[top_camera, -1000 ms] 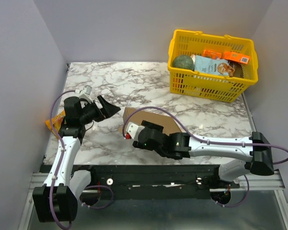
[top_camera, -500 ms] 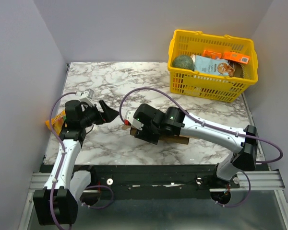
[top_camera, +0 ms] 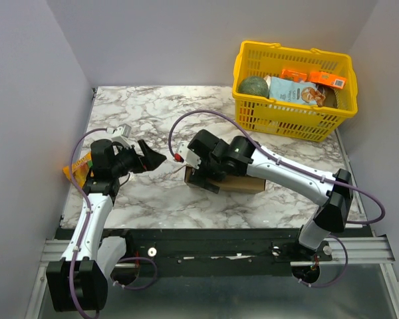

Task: Fold the paper box

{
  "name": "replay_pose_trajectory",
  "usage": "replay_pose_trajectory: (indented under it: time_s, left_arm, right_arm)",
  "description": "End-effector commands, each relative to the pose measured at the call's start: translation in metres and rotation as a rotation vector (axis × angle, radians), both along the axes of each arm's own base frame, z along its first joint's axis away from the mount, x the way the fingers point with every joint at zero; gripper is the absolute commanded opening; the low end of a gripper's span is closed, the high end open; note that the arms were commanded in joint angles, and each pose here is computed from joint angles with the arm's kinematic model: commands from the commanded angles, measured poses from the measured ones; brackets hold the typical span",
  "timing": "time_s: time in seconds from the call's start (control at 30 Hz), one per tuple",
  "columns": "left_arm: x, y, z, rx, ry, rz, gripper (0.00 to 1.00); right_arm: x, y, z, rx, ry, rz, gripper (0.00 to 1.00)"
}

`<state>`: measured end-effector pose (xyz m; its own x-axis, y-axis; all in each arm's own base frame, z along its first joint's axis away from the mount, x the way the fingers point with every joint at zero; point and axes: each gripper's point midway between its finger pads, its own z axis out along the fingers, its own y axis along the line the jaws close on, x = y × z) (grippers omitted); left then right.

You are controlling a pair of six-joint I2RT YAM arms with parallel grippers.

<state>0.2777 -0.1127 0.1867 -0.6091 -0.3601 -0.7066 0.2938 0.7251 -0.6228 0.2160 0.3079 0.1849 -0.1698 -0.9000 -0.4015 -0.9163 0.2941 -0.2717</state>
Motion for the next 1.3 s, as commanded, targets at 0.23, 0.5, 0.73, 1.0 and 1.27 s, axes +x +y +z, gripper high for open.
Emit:
replay_pose_trajectory:
  time_s: [0.23,0.5,0.73,1.0,1.27]
  left_arm:
    - [0.0,-0.012,0.03,-0.022,-0.135,-0.11,0.99]
    - [0.001,-0.019,0.064,0.026,-0.294,-0.167,0.99]
    - [0.0,-0.033,0.077,0.165,-0.391,-0.215,0.99]
    - [-0.004,-0.056,0.086,0.331,-0.47,-0.33,0.95]
    - [-0.001,-0.064,0.082,0.44,-0.478,-0.351,0.9]
  right_arm:
    - [0.032,0.012,0.035,0.153,-0.094,-0.048,1.0]
    - [0.063,0.005,0.073,0.281,-0.241,-0.208,1.0]
    - [0.06,-0.019,0.12,0.445,-0.275,-0.323,1.0]
    - [0.052,-0.112,0.108,0.486,-0.203,-0.66,0.96]
    - [0.027,-0.173,0.063,0.435,-0.152,-0.83,0.83]
